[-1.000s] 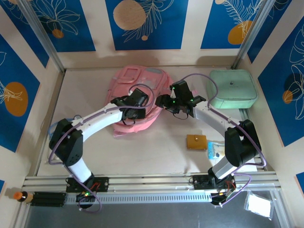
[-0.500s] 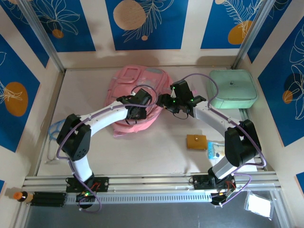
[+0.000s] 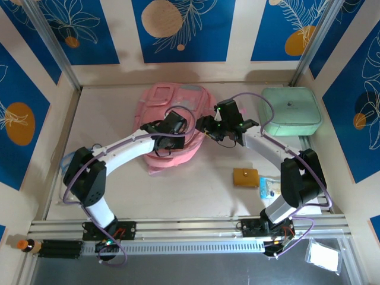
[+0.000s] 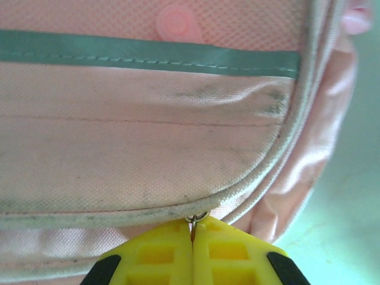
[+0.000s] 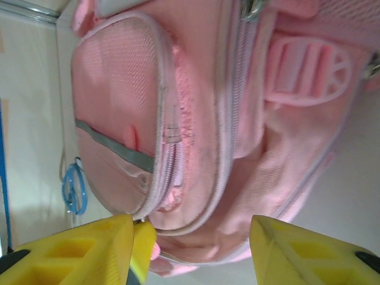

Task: Pack the student bag
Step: Unzip the student bag at the top-center of the table.

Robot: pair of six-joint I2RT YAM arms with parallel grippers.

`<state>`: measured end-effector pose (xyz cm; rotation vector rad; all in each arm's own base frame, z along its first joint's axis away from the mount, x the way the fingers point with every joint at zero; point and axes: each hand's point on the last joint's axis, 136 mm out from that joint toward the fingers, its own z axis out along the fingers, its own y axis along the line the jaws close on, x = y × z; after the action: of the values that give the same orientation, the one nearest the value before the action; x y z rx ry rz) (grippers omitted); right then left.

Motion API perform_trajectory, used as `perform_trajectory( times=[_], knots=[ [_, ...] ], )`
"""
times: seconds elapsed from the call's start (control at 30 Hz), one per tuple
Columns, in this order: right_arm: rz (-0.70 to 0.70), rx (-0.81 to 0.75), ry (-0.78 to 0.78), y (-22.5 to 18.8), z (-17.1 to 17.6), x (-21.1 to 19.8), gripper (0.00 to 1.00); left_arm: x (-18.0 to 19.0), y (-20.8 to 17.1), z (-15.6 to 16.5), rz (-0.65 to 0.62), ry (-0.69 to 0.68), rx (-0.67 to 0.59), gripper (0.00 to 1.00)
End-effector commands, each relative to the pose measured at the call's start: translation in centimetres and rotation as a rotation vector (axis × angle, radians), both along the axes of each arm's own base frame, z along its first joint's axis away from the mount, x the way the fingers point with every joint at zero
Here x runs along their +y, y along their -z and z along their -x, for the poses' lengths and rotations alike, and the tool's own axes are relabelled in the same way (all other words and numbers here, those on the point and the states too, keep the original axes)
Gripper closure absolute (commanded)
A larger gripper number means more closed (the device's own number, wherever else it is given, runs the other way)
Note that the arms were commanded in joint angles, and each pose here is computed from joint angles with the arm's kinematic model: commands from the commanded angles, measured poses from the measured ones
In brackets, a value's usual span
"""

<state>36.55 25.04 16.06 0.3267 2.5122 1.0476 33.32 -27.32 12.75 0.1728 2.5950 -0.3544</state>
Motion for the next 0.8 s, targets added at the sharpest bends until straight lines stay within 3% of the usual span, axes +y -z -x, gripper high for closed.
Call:
perform_trajectory(
  times=[0.0, 0.27, 0.47, 0.63, 0.77],
  knots=[
    [-0.121, 0.07, -0.015, 0.0, 0.3, 1.6, 0.48, -3.3, -2.3, 0.3, 0.147, 0.109, -0.042, 1.0],
    [-0.155, 0.195, -0.008, 2.0, -0.1, 3.3, 0.54, -3.7, -1.8, 0.3, 0.15, 0.126, -0.028, 1.0],
    [-0.177, 0.198, -0.058, 2.2, -0.7, 4.6, 0.63, -3.2, -1.0, 0.6, 0.106, 0.143, -0.015, 1.0],
    [-0.171, 0.191, -0.05, 2.2, -1.1, 4.3, 0.65, -2.4, -0.6, 0.6, 0.05, 0.152, -0.016, 1.0],
    [-0.169, 0.197, -0.059, 2.4, -1.2, 4.4, 0.76, -1.9, -0.4, 0.6, 0.018, 0.153, -0.017, 1.0]
  ],
)
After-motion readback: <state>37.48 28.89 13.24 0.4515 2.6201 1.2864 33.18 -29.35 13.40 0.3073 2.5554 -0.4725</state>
